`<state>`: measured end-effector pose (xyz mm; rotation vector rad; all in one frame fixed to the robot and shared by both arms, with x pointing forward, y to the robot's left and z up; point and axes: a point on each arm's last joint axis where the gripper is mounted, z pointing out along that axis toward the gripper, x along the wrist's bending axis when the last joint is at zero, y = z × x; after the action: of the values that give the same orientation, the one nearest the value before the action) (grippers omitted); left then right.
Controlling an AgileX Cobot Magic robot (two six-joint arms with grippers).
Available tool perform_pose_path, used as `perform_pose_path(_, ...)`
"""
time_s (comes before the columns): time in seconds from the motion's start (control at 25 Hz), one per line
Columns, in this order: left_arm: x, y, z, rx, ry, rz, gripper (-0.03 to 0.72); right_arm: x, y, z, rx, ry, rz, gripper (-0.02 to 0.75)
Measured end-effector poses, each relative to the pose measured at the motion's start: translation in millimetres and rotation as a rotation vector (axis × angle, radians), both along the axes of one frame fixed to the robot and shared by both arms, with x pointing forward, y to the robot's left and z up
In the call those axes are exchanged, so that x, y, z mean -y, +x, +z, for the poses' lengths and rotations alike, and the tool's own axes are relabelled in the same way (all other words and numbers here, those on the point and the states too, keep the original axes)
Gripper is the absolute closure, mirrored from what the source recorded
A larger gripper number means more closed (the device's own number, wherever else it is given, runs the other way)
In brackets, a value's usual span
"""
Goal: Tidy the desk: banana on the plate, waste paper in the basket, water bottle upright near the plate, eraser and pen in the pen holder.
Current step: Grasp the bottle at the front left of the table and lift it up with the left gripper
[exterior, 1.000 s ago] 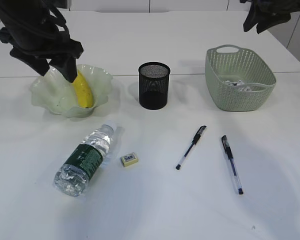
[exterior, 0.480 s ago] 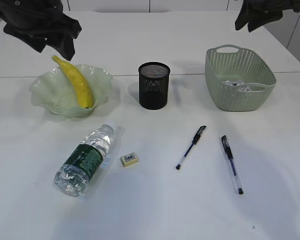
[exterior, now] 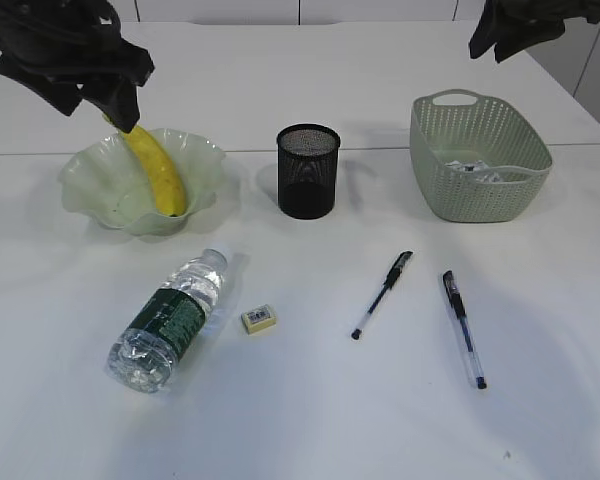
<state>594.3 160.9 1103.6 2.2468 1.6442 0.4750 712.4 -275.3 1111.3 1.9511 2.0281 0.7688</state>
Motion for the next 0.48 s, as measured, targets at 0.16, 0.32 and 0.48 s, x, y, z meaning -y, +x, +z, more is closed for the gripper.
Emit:
perform_pose_path(0.16, 0, 0, 0, -0.004, 0.002, 0.001, 0.223, -1, -6, 14, 0.028, 0.007, 0.002, 0.495)
perform_pose_path(0.32, 0, 0, 0, -0.004, 0.002, 0.001, 0.223, 0, -14, 28, 0.057, 0.005, 0.002, 0.495)
perform_pose_path(0.48, 2, -1, 0, -0.004, 0.002, -0.006, 0.223, 1, -24, 47, 0.1, -0.007, -0.002, 0.495)
